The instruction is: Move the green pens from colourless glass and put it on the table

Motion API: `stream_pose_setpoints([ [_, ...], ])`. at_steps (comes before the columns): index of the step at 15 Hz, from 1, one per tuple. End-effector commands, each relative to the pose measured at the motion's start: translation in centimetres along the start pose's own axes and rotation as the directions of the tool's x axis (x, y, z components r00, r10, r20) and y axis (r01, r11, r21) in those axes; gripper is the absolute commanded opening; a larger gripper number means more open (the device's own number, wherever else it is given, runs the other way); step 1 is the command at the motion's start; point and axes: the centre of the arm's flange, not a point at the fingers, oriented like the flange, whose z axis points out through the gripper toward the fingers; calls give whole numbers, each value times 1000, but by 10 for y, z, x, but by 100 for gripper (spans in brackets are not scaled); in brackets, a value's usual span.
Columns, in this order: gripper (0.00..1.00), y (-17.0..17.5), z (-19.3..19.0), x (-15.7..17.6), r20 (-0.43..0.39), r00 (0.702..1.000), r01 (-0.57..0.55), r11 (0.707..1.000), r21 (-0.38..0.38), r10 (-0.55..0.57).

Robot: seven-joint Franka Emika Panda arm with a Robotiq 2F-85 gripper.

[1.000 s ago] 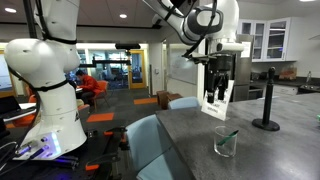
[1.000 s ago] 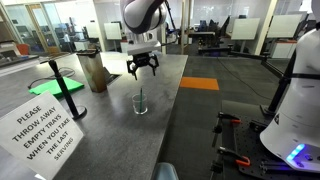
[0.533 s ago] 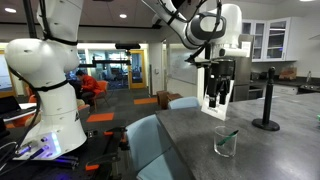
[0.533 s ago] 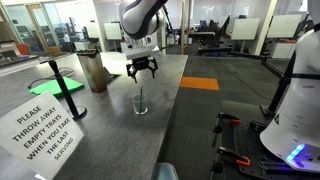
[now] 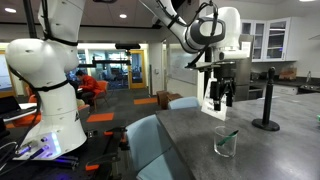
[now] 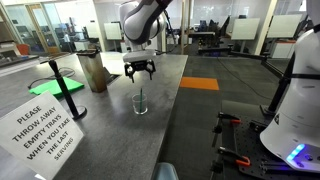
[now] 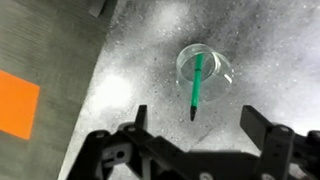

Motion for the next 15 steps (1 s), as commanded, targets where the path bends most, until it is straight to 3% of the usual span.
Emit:
stream_pose_setpoints([
  [1, 100, -3, 15, -2, -80, 989, -123, 992, 39, 126],
  [2, 100, -3, 19, -3, -87, 986, -139, 990, 35, 142],
  [3, 91, -2, 24, -5, -94, 984, -147, 989, 30, 149],
  [6, 82, -2, 35, -12, -109, 981, -162, 987, -5, 160],
  [8, 71, -5, 39, -17, -117, 980, -163, 987, -13, 161],
  [9, 73, -6, 41, -19, -127, 979, -164, 986, -16, 161],
  [13, 65, -13, 52, -24, -132, 976, -177, 984, -29, 172],
  [15, 69, -18, 61, -24, -135, 973, -193, 980, -40, 186],
])
